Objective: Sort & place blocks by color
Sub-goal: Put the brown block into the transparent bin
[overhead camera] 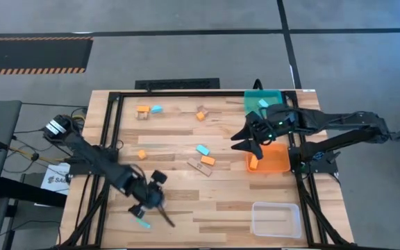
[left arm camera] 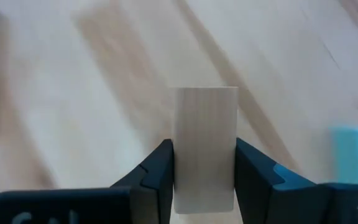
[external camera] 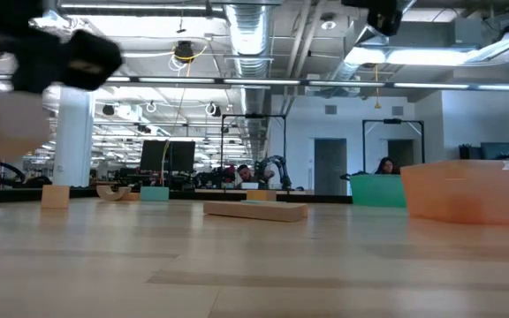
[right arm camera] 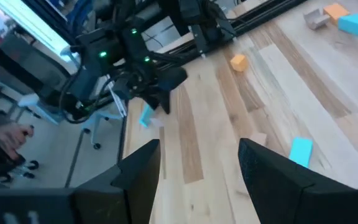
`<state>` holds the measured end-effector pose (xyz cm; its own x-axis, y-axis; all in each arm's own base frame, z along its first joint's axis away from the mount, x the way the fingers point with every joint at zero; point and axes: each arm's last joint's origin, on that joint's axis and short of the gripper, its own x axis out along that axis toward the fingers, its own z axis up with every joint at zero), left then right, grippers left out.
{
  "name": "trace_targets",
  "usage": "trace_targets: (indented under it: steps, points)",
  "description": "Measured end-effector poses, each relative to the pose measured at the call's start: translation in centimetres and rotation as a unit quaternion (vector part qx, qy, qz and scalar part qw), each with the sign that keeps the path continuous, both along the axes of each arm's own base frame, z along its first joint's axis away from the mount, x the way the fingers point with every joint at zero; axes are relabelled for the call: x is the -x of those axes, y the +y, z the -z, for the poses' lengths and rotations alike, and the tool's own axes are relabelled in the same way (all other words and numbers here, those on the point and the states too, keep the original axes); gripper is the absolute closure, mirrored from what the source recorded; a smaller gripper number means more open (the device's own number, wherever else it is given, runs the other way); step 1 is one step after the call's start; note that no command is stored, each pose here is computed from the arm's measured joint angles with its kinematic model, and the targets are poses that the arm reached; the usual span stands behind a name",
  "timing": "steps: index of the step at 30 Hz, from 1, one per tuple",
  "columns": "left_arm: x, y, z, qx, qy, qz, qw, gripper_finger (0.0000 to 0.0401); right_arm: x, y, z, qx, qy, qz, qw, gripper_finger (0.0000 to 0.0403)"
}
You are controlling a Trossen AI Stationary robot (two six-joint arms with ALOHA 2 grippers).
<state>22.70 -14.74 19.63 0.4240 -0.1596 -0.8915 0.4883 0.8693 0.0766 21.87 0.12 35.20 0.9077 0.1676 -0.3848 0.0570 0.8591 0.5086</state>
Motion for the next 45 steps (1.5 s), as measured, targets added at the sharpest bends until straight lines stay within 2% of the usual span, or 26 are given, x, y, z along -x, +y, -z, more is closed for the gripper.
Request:
trace_targets:
  steps: [4, 9, 12, 14, 17, 20, 24, 29, 34, 41, 45]
  points:
    - [-2.5, 1.9, -1.0, 0.018, -0.08, -0.019, 0.996, 0.0302, 1.1, 0.4, -0.7, -0.03, -0.008, 0.005, 1.0, 0.0163]
    - [-6.4, 3.5, -1.9, 0.081, -0.21, -0.057, 0.973, 0.0302, 1.6, 1.6, -0.9, -0.044, -0.007, -0.019, 0.999, 0.0163]
    - [-8.4, 3.8, -2.1, 0.136, -0.275, -0.1, 0.947, 0.0302, 2.1, 2.6, -0.8, -0.037, 0.003, -0.046, 0.998, 0.0163]
    - [-9.6, 3.5, -1.9, 0.179, -0.315, -0.137, 0.922, 0.0302, 2.5, 3.2, -0.6, -0.026, 0.016, -0.066, 0.997, 0.0163]
    - [-11.7, 2.4, -1.0, 0.232, -0.341, -0.209, 0.887, 0.0302, 3.2, 3.9, -0.6, -0.011, 0.02, -0.097, 0.995, 0.0163]
    - [-14.3, 0.5, -0.3, 0.265, -0.343, -0.246, 0.867, 0.0302, 4.2, 4.5, -0.9, -0.003, 0.013, -0.12, 0.993, 0.0163]
    - [-18.3, -2.5, 0.0, 0.284, -0.348, -0.241, 0.86, 0.0302, 5.2, 4.9, -1.3, 0.007, -0.003, -0.144, 0.99, 0.0163]
    - [-22.6, -5.5, 1.5, 0.273, -0.328, -0.237, 0.873, 0.0302, 6.6, 5.3, -1.6, 0.015, -0.004, -0.169, 0.986, 0.0163]
    - [-26.5, -7.4, 2.6, 0.291, -0.341, -0.212, 0.868, 0.0302, 7.6, 5.5, -1.7, 0.019, -0.005, -0.187, 0.982, 0.0163]
    - [-29.8, -8.8, 2.5, 0.307, -0.372, -0.153, 0.863, 0.0302, 7.9, 5.5, -1.8, 0.019, -0.01, -0.188, 0.982, 0.0163]
    - [-31.0, -8.6, 3.2, 0.294, -0.387, -0.144, 0.862, 0.0302, 7.9, 5.5, -1.7, 0.02, -0.005, -0.188, 0.982, 0.0163]
